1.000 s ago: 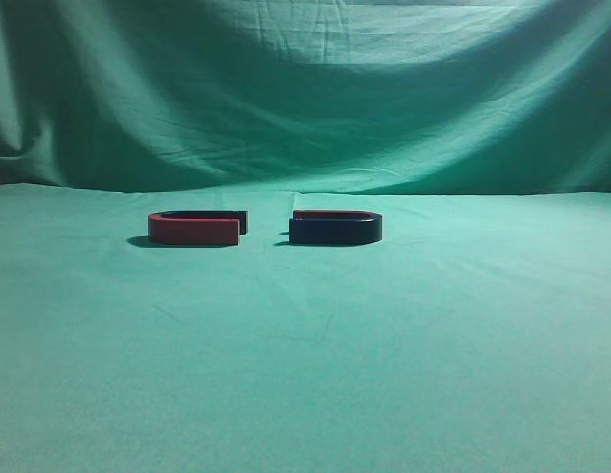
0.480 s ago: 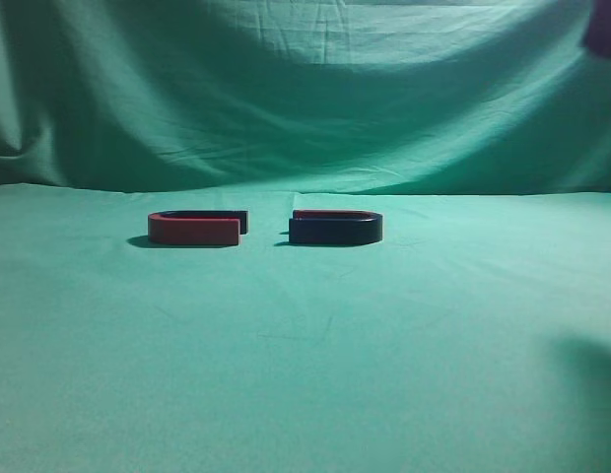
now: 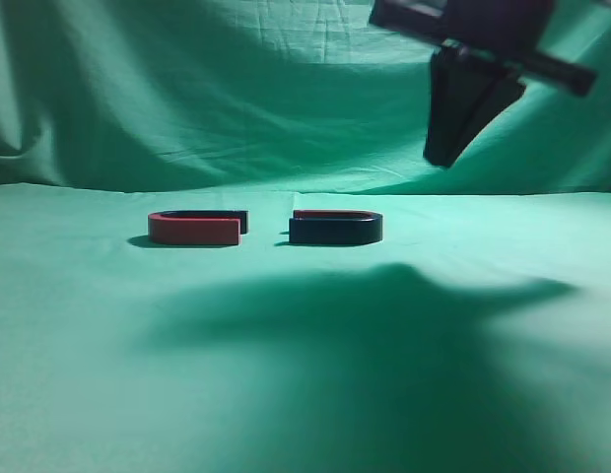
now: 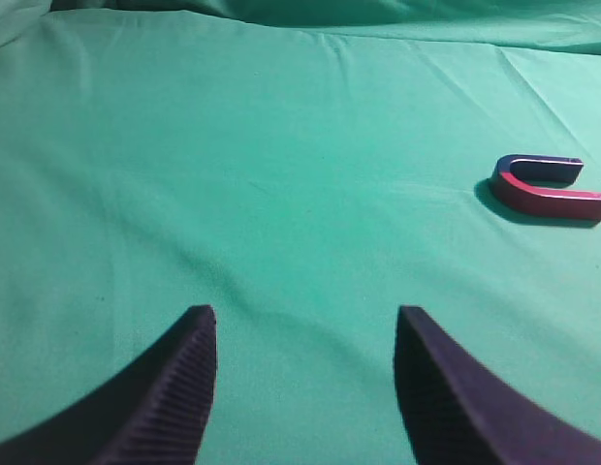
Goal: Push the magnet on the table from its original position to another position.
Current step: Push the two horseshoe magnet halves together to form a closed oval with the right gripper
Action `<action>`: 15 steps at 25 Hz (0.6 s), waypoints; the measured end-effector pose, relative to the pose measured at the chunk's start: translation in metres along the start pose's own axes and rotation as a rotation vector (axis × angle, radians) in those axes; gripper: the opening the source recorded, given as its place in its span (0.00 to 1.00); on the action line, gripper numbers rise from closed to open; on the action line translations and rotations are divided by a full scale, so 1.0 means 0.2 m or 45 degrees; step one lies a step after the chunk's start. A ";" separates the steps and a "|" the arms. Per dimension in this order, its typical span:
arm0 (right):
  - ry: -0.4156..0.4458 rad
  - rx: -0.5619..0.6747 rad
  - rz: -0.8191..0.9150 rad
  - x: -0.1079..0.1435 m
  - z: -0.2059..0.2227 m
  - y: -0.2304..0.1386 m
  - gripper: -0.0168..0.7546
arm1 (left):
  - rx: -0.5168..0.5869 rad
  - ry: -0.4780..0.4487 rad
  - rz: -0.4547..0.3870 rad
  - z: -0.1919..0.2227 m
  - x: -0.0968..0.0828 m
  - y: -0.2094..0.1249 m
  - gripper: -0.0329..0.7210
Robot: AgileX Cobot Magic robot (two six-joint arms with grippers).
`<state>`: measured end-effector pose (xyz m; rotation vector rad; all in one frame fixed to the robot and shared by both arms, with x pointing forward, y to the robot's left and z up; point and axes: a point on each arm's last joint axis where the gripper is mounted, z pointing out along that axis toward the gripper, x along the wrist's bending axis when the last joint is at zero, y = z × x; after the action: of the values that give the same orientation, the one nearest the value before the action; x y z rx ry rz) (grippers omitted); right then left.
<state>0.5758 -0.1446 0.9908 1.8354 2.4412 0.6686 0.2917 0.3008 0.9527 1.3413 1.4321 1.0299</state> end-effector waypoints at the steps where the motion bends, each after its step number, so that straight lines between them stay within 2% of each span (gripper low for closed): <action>1: -0.009 0.016 0.002 0.00 0.04 0.03 0.02 | 0.000 0.000 0.000 0.00 0.00 0.00 0.57; 9: -0.084 0.095 0.022 -0.06 0.31 0.20 0.02 | 0.000 0.000 0.000 0.00 0.00 0.00 0.57; 15: -0.087 0.075 0.011 -0.06 0.36 0.27 0.02 | 0.000 0.000 0.000 0.00 0.00 0.00 0.57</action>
<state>0.6472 -0.1211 0.9408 1.8577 2.4370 0.5304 0.2917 0.3008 0.9527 1.3413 1.4321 1.0299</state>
